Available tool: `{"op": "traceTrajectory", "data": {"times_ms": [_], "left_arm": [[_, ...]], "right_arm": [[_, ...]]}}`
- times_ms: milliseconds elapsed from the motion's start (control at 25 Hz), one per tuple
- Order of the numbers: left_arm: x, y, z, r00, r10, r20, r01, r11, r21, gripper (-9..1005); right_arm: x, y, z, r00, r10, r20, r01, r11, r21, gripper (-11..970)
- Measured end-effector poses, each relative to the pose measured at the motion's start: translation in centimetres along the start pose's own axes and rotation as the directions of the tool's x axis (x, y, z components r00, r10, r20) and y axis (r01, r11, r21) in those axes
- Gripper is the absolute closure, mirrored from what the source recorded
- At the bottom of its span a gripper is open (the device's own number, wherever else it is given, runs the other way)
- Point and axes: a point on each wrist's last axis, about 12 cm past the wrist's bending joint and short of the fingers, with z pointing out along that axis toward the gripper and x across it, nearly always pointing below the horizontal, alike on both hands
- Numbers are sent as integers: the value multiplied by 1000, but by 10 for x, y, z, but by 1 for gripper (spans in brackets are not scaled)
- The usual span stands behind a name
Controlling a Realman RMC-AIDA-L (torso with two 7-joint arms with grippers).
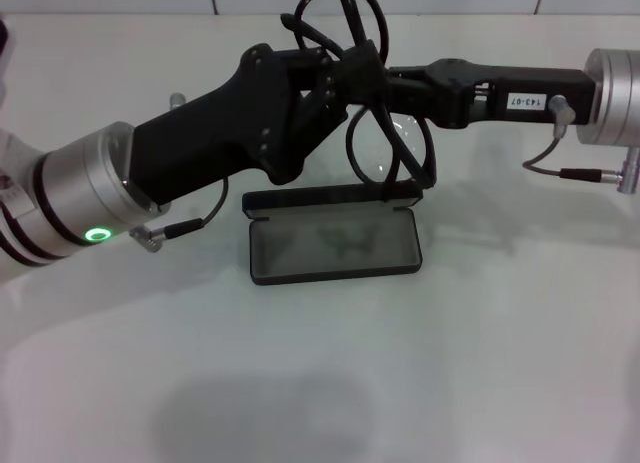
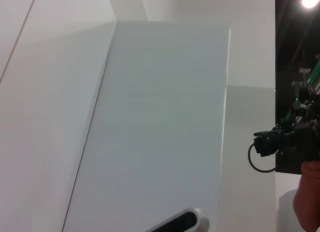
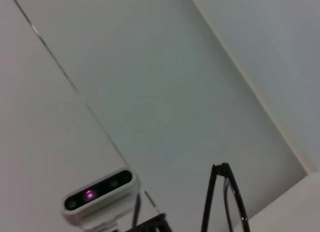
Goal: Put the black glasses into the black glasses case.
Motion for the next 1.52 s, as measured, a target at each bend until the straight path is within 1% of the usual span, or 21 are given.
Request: {"op": "traceTrajectory", "data": {"times_ms": [280, 680, 1160, 1240, 1520], "left_arm": [[1, 0, 0, 1000, -2, -2, 2, 1000, -5, 973], [3, 2, 1, 1000, -3, -10, 3, 1000, -21, 972], [3, 3, 2, 1000, 2, -9, -2, 1000, -29, 972], [1, 2, 0, 1000, 7, 11, -6, 999, -33, 972], [-6, -5, -18, 996, 32, 89, -26, 997, -71, 972]], "right_arm": [[3, 4, 2, 999, -21, -38, 19, 999, -35, 844], [5, 7, 6, 994, -45, -97, 40, 997, -59, 844], [2, 7, 6, 994, -57, -95, 52, 997, -56, 844], [2, 6, 3, 995, -53, -87, 49, 998, -45, 844], [0, 3, -10, 997, -49, -53, 49, 999, -11, 843]]}}
